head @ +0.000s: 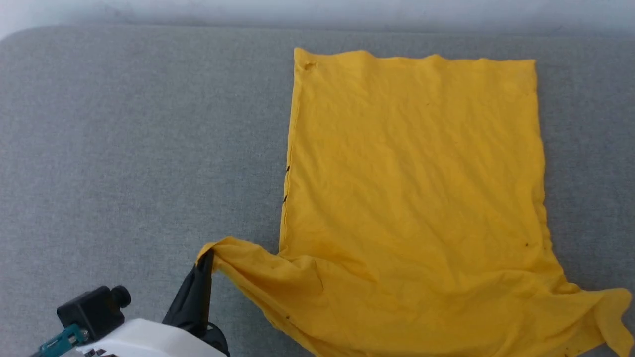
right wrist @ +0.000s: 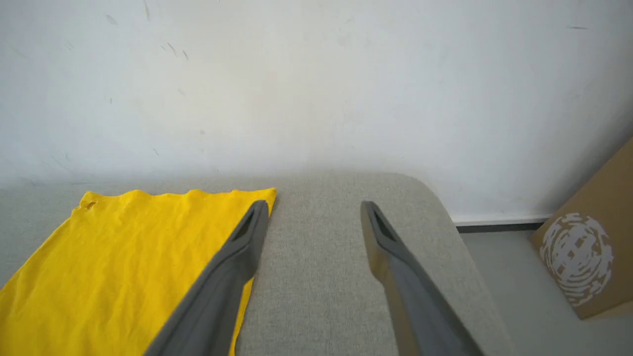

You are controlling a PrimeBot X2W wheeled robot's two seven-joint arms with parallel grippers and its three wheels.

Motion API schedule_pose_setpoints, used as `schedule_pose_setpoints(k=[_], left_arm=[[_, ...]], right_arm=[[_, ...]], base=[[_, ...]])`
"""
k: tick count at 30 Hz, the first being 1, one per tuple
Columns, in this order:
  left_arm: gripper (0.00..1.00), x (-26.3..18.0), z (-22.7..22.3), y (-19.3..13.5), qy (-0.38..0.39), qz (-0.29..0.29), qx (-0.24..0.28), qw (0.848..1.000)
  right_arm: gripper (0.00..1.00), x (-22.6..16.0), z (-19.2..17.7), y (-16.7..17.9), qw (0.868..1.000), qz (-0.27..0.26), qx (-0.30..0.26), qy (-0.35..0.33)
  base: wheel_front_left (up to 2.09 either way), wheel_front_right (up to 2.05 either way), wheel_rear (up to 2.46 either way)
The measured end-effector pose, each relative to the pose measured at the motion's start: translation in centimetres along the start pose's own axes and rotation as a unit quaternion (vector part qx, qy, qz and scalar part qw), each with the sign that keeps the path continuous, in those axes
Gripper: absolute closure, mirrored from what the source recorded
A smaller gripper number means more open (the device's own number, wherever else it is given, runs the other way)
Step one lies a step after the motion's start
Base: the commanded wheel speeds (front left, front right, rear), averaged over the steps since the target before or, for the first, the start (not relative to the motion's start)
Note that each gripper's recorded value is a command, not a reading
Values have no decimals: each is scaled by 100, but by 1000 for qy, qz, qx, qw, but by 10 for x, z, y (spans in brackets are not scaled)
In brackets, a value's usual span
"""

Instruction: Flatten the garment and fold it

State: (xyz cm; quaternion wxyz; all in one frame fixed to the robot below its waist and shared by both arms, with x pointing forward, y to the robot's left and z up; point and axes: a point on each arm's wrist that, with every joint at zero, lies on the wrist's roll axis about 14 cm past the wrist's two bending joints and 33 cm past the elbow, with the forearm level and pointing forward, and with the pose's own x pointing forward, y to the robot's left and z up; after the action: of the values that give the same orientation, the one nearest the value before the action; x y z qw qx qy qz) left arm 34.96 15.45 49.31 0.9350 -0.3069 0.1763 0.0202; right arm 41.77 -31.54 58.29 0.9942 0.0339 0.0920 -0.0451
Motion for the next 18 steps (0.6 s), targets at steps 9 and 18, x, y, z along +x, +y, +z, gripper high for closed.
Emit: schedule_pose_setpoints(k=[9, 18], left_arm=[[100, 24, -13, -4, 13, 2, -3, 1000], [100, 41, -26, 6, 26, 21, -6, 999]], right_arm=[[0, 105, 50, 59, 997, 72, -28, -14], [0, 189, -43, 82, 986, 57, -42, 151]], base=[[0, 0, 0], [0, 0, 0]])
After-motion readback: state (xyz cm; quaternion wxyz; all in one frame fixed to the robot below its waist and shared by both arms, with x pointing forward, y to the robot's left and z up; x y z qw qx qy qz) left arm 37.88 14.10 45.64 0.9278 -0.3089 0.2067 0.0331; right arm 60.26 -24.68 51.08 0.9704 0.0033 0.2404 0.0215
